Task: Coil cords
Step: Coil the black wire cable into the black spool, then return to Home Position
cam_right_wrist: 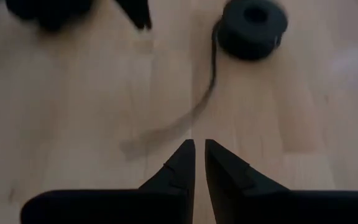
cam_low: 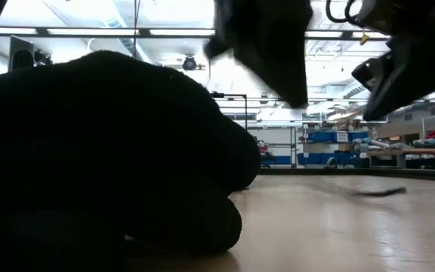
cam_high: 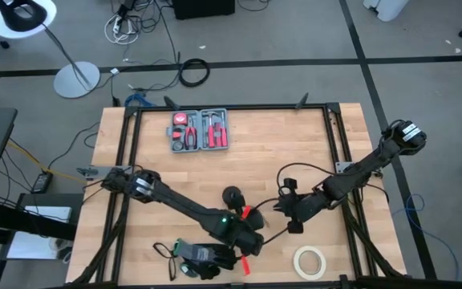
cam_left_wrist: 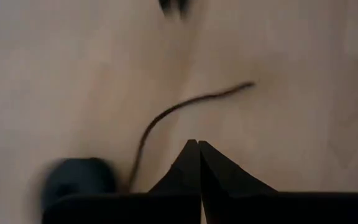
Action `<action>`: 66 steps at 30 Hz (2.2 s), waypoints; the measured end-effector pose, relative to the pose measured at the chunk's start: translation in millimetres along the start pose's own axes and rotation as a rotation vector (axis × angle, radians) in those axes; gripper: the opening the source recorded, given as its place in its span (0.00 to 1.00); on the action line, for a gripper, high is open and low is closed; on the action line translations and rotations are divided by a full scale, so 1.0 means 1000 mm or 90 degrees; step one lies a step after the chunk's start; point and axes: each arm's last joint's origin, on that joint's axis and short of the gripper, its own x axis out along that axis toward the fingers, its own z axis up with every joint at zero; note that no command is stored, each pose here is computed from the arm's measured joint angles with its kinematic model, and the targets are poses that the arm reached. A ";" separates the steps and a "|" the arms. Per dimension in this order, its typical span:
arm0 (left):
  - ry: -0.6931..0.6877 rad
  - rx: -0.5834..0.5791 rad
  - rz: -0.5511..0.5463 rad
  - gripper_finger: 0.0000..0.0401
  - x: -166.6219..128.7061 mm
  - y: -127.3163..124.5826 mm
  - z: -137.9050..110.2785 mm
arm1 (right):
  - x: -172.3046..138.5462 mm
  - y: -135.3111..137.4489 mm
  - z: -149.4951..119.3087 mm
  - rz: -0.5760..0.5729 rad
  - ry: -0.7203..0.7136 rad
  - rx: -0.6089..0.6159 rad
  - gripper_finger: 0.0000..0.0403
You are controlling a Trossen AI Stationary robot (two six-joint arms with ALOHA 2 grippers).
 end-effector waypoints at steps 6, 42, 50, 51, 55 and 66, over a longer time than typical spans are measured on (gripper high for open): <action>-0.014 -0.030 -0.068 0.00 0.032 -0.008 -0.016 | 0.000 0.000 -0.004 0.019 0.034 -0.016 0.09; 0.146 0.191 -0.040 0.00 -0.052 0.051 -0.005 | 0.014 -0.044 -0.003 -0.011 0.110 -0.028 0.03; 0.018 0.279 -0.271 0.00 -0.032 0.015 -0.008 | 0.029 -0.075 -0.015 -0.056 0.077 -0.023 0.02; -0.012 0.282 -0.286 0.00 -0.028 0.011 -0.009 | 0.031 -0.080 -0.017 -0.066 0.079 -0.013 0.02; -0.125 0.308 -0.367 0.00 -0.009 0.000 -0.013 | 0.034 -0.102 -0.021 -0.101 0.095 0.043 0.03; -0.235 0.327 -0.598 0.00 0.040 0.014 -0.053 | 0.030 -0.106 -0.013 0.096 0.069 0.220 0.01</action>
